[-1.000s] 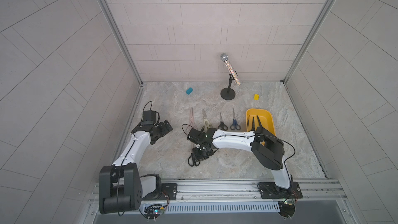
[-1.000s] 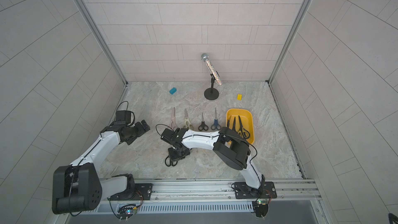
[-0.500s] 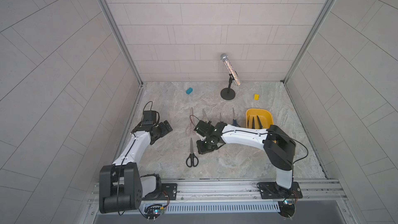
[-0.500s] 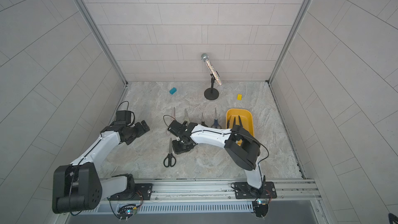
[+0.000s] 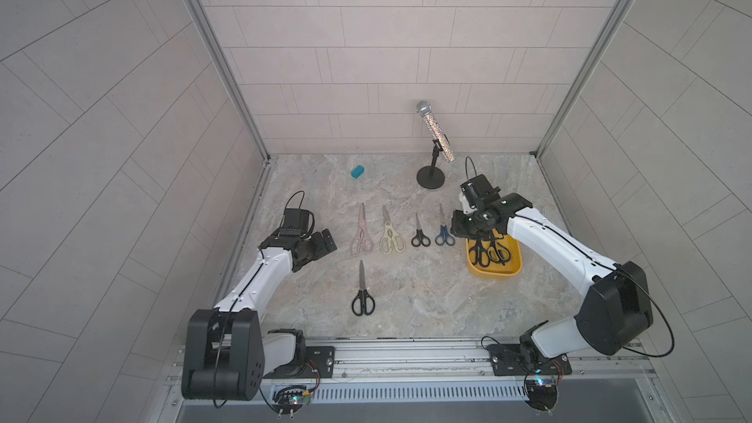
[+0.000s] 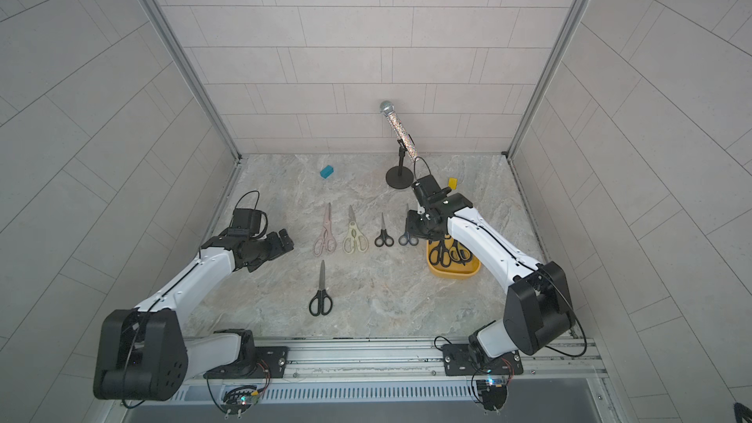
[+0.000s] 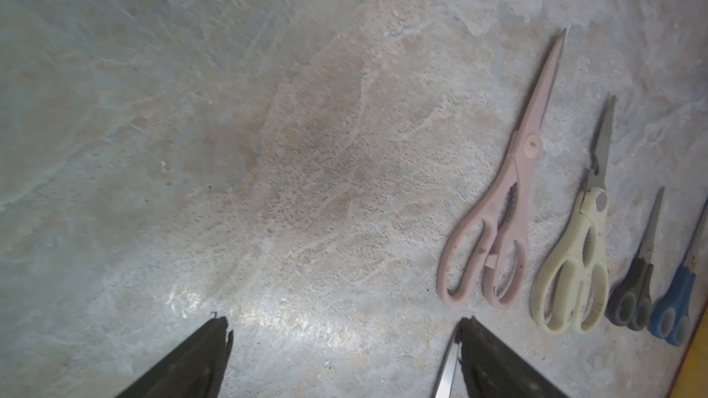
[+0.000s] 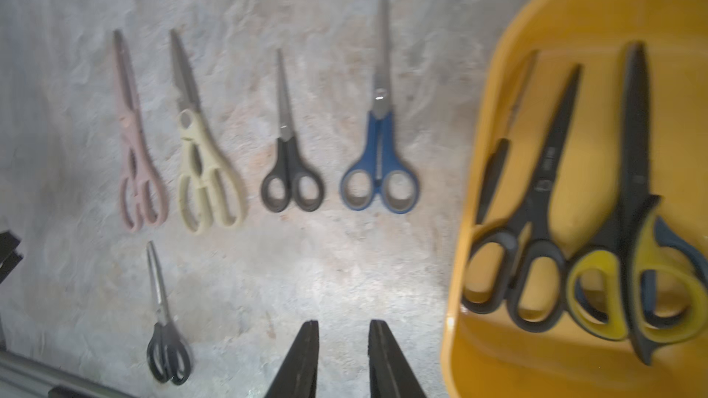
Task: Take the scissors out of the storage box
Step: Pick up the scissors from the storage box.
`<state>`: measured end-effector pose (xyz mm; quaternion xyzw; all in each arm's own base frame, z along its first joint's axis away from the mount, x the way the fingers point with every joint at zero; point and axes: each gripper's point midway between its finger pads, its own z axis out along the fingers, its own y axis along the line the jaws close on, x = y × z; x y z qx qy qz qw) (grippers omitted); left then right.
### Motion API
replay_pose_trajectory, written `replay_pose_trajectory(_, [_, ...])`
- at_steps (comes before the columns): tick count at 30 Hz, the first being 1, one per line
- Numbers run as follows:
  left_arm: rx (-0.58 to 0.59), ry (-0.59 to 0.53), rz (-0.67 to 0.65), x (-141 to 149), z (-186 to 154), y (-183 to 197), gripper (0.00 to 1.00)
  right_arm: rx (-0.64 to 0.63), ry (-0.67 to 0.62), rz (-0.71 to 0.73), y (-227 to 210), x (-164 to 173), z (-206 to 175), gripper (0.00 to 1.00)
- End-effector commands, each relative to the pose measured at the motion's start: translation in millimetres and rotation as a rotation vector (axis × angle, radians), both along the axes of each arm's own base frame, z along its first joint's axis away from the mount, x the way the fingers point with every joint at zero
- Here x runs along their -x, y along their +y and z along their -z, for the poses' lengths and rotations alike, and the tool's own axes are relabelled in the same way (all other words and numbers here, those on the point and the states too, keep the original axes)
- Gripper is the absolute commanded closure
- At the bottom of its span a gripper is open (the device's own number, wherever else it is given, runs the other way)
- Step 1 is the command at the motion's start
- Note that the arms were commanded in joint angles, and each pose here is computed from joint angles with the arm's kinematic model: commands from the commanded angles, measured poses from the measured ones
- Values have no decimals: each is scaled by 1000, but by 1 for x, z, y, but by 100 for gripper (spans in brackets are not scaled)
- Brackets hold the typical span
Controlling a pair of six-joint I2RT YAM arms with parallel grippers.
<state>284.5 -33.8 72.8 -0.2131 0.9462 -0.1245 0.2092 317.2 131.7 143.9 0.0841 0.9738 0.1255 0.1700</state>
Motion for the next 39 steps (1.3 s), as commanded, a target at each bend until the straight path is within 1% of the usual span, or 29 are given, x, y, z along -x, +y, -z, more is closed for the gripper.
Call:
replay_pose_trajectory(1, [12, 21, 34, 5, 3, -9, 0, 88, 72, 62, -41, 10, 15, 73])
replay_pose_trajectory(3, [33, 19, 59, 4, -1, -17, 0, 98, 105, 113, -58, 7, 25, 73])
replay_pose_trajectory(6, [52, 27, 96, 1, -9, -27, 0, 38, 132, 146, -62, -3, 37, 73])
replay_pose_trajectory(8, [57, 32, 120, -2, -15, -34, 0, -48, 118, 150, -54, -14, 38, 71])
replay_pose_trajectory(10, [65, 37, 140, -4, -18, -40, 0, -112, 95, 177, -50, -24, 38, 67])
replay_pose_trajectory(13, [68, 37, 141, -5, -18, -43, 0, -207, 69, 196, -41, -37, 42, 65])
replay_pose_trajectory(17, [70, 43, 155, -2, -18, -45, 0, -264, 54, 201, -34, -48, 48, 64])
replay_pose_trajectory(22, [57, 52, 170, 5, -19, -43, 0, -269, 52, 217, -38, -55, 59, 62])
replay_pose_trajectory(27, [46, 67, 169, 10, -16, -42, 0, -306, 36, 202, -34, -61, 63, 61])
replay_pose_trajectory(30, [50, 74, 170, 10, -16, -42, 0, -297, 39, 207, -38, -58, 65, 61])
replay_pose_trajectory(34, [50, 64, 158, 8, -18, -42, 0, -250, 36, 199, -44, -49, 63, 61])
replay_pose_trajectory(37, [51, 68, 154, 9, -18, -41, 0, -156, 41, 208, -60, -39, 59, 62])
replay_pose_trajectory(39, [55, 72, 151, 10, -17, -42, 0, -110, 57, 227, -71, -29, 57, 65])
